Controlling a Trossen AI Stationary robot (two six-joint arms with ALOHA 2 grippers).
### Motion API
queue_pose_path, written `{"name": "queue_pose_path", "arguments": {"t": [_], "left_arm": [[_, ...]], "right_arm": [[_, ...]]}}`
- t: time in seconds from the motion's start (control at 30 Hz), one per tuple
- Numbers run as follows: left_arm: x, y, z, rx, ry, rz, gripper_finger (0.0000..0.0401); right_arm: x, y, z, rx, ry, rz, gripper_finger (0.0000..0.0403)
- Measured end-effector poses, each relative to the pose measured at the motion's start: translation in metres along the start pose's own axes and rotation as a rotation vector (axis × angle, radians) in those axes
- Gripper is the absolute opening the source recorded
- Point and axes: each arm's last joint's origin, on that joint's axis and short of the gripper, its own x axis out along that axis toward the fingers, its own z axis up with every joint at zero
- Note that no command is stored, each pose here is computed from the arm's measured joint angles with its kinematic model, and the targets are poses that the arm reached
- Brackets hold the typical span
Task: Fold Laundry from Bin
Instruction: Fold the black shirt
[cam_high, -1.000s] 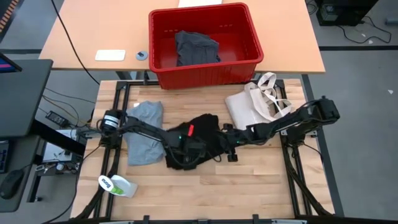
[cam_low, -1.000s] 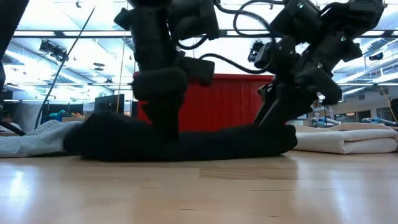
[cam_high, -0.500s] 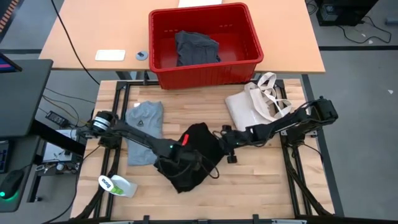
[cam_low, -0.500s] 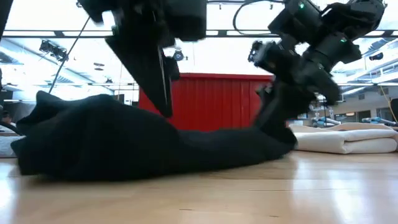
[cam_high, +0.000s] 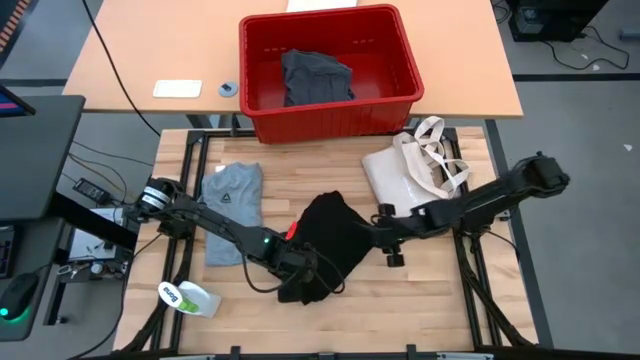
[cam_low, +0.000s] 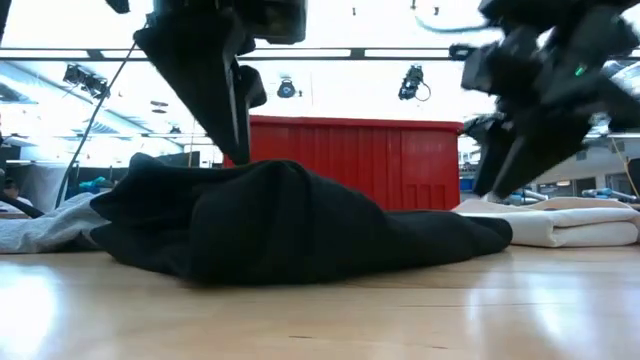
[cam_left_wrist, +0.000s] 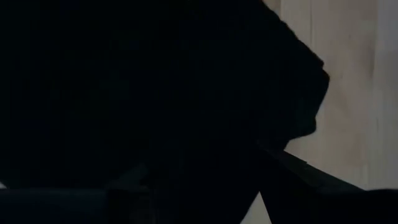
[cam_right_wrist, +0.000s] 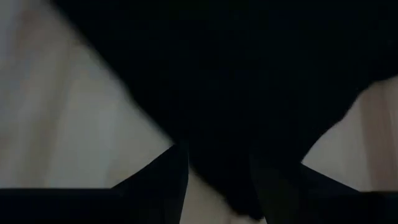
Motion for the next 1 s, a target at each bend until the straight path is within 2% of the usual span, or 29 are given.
{"name": "queue_pose_path", "arguments": {"t": [0.17,0.27,0.43,0.57,0.67,0.73,0.83,1.0], "left_arm": [[0.000,0.001,0.001,-0.004,-0.019,0.032,0.0194],[0.006,0.002,-0.004,-0.002,-0.013,0.085,0.0194],[0.018,0.004,-0.014,0.028,0.020,0.213,0.0194],[0.014,-0.004,-0.012,0.073,-0.020,0.242,0.0194],[0.002,-0.021,-0.005,0.137,-0.093,0.244,0.0194],[-0.003,-0.031,-0.002,0.176,-0.146,0.259,0.0194],[-0.009,-0.037,0.005,0.169,-0.242,0.312,0.0194],[-0.003,-0.013,0.020,0.082,-0.266,0.359,0.0194]], "right_arm": [[-0.037,0.005,0.003,0.032,-0.118,0.043,0.0175],[-0.046,0.010,0.006,0.023,-0.181,0.063,0.0175],[-0.034,0.025,0.002,-0.040,-0.284,0.121,0.0175],[-0.017,0.042,-0.002,-0.101,-0.391,0.143,0.0175],[-0.007,0.050,-0.009,-0.124,-0.358,0.031,0.0175],[-0.001,0.051,-0.012,-0.076,-0.335,-0.063,0.0175],[0.005,0.048,-0.017,-0.029,-0.288,-0.114,0.0175],[0.009,0.043,-0.030,0.087,-0.148,-0.100,0.0175]]}}
